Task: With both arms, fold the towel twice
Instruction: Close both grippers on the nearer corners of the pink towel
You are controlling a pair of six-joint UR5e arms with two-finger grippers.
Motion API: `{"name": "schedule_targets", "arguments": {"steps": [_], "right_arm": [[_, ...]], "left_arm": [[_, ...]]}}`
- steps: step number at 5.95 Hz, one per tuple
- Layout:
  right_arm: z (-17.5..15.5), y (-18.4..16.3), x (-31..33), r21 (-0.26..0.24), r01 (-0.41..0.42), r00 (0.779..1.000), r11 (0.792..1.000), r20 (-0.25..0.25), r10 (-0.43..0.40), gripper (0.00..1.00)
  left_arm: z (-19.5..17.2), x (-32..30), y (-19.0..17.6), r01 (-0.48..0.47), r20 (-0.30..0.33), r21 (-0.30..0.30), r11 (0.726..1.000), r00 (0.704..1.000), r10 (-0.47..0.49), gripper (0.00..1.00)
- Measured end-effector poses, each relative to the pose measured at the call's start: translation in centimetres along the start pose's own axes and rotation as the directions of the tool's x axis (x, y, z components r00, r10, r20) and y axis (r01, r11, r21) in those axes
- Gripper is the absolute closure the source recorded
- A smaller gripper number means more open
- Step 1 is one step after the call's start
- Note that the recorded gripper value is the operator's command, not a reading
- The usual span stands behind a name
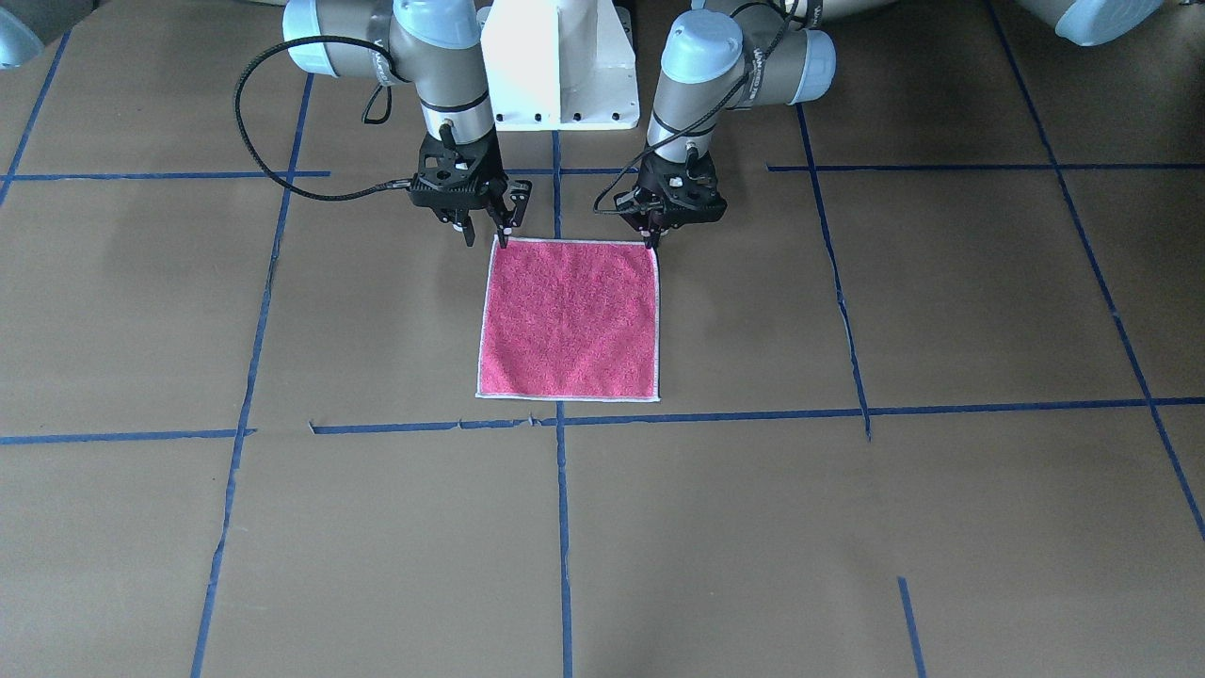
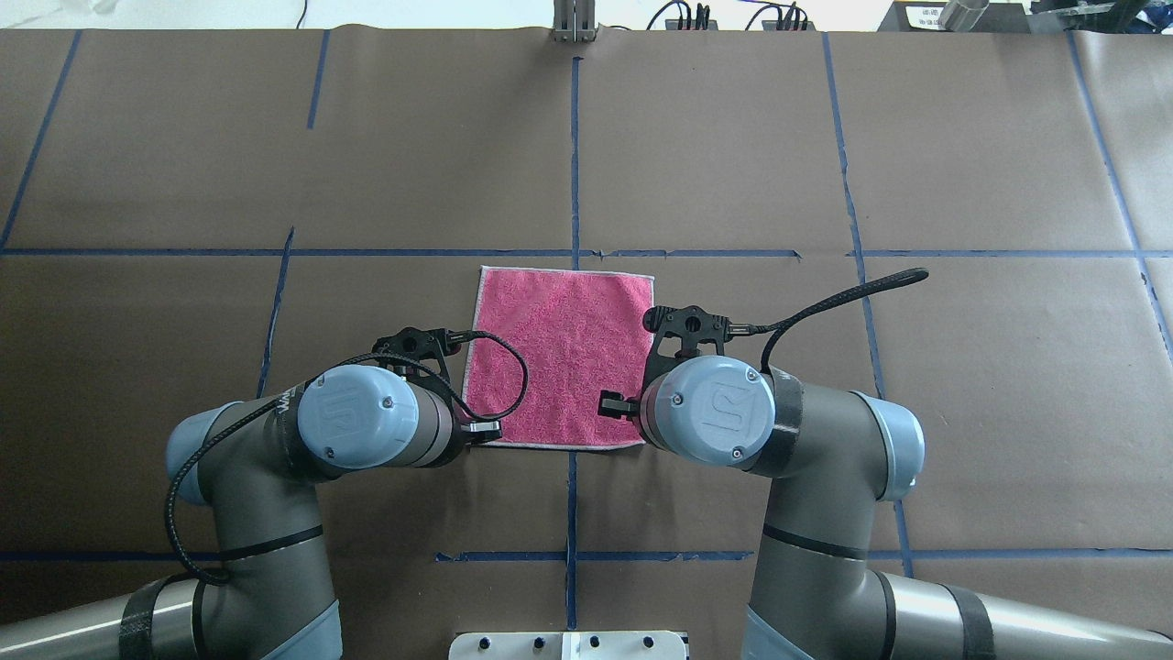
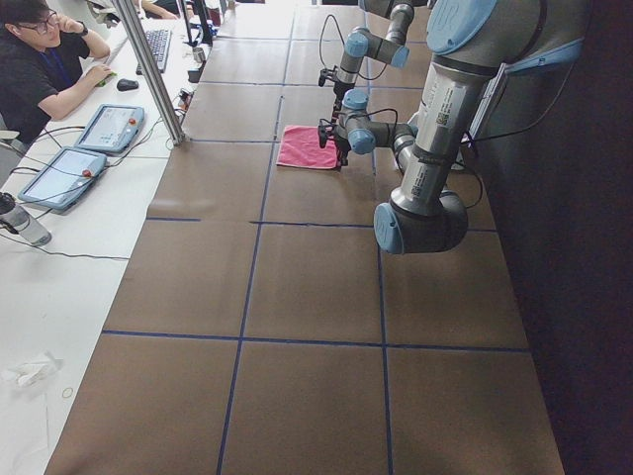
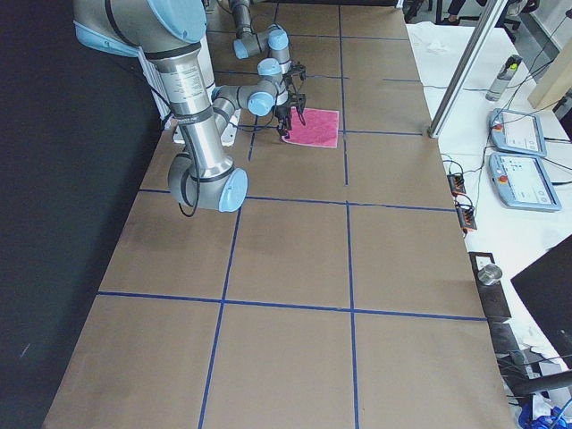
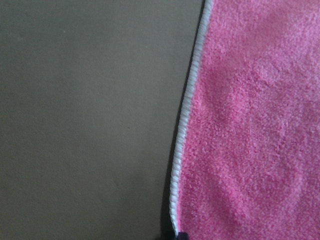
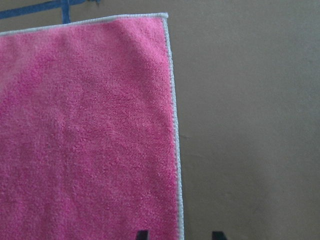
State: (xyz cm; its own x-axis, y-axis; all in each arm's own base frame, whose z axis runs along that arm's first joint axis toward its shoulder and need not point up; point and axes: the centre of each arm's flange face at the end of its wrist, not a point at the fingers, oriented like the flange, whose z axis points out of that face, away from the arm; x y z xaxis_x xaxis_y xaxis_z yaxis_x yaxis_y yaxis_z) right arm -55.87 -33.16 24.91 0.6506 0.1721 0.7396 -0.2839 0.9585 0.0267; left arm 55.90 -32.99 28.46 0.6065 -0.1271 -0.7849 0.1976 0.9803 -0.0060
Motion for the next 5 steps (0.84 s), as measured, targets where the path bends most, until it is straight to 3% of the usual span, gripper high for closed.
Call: {"name": "schedule_targets", "arguments": {"steps": [2, 4, 5], "right_arm": [[1.7, 0.7, -0.8, -0.006, -0.021, 1.000, 1.000, -0.009, 0.021, 0.40], [2.1, 2.2, -1.2, -0.007, -0.034, 0.999, 0.999, -0.004, 0.034, 0.44], [2.1, 2.8, -1.3, -0.005, -0.036, 0.999, 0.999, -0.004, 0.036, 0.50]], "left_arm": [[-0.1, 0.0, 0.0, -0.002, -0.002, 0.001, 1.000, 1.000, 0.002, 1.00], [-0.1, 0.0, -0.1, -0.002, -0.002, 0.003, 1.000, 1.000, 0.002, 1.00], [-0.1, 0.0, -0.1, -0.003, -0.002, 0.004, 1.000, 1.000, 0.003, 1.00]]}}
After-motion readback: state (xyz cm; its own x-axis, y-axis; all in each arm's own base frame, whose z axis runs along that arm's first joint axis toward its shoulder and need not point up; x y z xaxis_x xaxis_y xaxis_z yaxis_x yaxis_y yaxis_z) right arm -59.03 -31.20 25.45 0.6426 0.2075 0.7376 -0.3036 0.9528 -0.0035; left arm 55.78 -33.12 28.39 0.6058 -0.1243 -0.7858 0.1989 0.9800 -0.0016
